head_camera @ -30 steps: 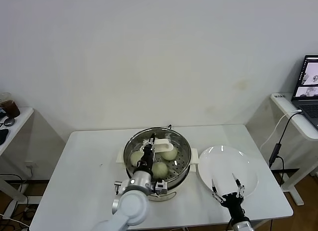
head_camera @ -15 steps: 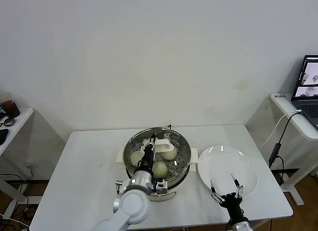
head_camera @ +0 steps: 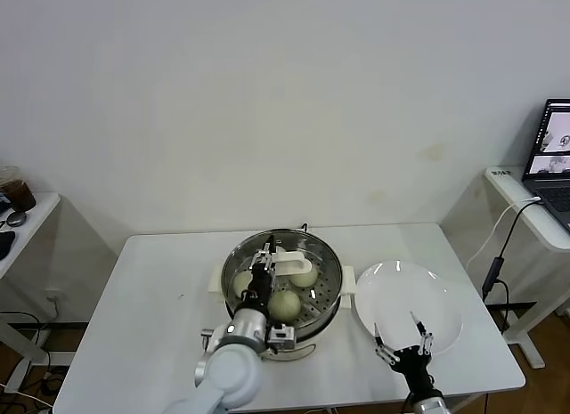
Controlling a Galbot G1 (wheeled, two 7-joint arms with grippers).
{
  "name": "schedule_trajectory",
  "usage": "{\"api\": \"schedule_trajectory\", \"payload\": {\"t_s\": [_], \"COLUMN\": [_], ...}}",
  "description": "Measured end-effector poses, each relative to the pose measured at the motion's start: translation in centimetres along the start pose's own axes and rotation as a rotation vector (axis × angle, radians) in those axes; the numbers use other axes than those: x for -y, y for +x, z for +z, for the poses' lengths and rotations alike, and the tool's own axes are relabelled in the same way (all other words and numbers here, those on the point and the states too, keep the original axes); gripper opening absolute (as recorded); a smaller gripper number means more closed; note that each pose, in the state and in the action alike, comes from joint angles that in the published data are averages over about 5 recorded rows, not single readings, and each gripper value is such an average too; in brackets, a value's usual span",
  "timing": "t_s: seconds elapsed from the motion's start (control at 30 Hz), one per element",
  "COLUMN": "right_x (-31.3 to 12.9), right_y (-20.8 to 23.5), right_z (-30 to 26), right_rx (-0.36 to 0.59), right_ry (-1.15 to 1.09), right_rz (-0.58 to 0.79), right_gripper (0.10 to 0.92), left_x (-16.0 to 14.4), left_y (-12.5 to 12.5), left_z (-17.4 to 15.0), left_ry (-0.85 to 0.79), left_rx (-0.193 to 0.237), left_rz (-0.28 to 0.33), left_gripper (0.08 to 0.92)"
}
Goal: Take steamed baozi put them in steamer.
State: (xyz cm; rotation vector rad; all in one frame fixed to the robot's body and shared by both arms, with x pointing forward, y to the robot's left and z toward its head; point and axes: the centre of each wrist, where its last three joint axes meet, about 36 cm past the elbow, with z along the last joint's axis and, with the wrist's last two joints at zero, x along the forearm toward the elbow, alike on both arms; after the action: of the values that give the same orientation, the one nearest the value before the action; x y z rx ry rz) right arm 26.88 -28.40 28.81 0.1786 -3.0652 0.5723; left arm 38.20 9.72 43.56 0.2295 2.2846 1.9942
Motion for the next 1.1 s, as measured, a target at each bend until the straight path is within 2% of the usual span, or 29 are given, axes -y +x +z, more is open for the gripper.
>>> {"api": "schedule_trajectory", "payload": {"t_s": [0.17, 0.4, 0.5, 0.6, 0.67, 0.77, 0.93, 1.1], "right_x": [-0.1, 0.0, 0.2, 0.3, 0.4, 0.5, 0.4, 0.1], "right_y": [0.1, 0.2, 0.3, 0.4, 0.5, 0.7, 1.6, 2.9], "right_z": [-0.1, -0.3, -0.5, -0.7, -0.9, -1.2, -2.0, -2.9], "right_rx": [0.000, 0.006, 0.008, 0.010, 0.008, 0.003, -0.019, -0.056], "right_ry": [-0.005, -0.010, -0.015, -0.029, -0.046, -0.078, -0.149, -0.211], "right_rz": [-0.007, -0.018, -0.022, -0.027, -0.035, -0.053, -0.100, -0.148], "right_gripper": [0.823, 0.823, 0.823, 0.823, 0.823, 0.823, 0.823, 0.823], "left_x": [-0.6, -1.5, -1.5, -1.2, -0.8, 0.0, 1.5, 3.3], "left_y": [1.7, 5.2, 7.3, 9.7, 11.5, 14.2, 18.3, 21.4], "left_z": [0.5, 1.5, 2.1, 3.2, 4.1, 5.3, 6.8, 7.6], "left_ry": [0.106, 0.398, 0.559, 0.719, 0.820, 0.964, 1.153, 1.258], "left_rx": [0.050, 0.161, 0.197, 0.210, 0.198, 0.148, 0.015, -0.115], "left_rz": [-0.002, 0.012, 0.007, -0.017, -0.034, -0.050, -0.073, -0.084], "left_gripper": [0.581, 0.765, 0.812, 0.821, 0.822, 0.823, 0.823, 0.823]}}
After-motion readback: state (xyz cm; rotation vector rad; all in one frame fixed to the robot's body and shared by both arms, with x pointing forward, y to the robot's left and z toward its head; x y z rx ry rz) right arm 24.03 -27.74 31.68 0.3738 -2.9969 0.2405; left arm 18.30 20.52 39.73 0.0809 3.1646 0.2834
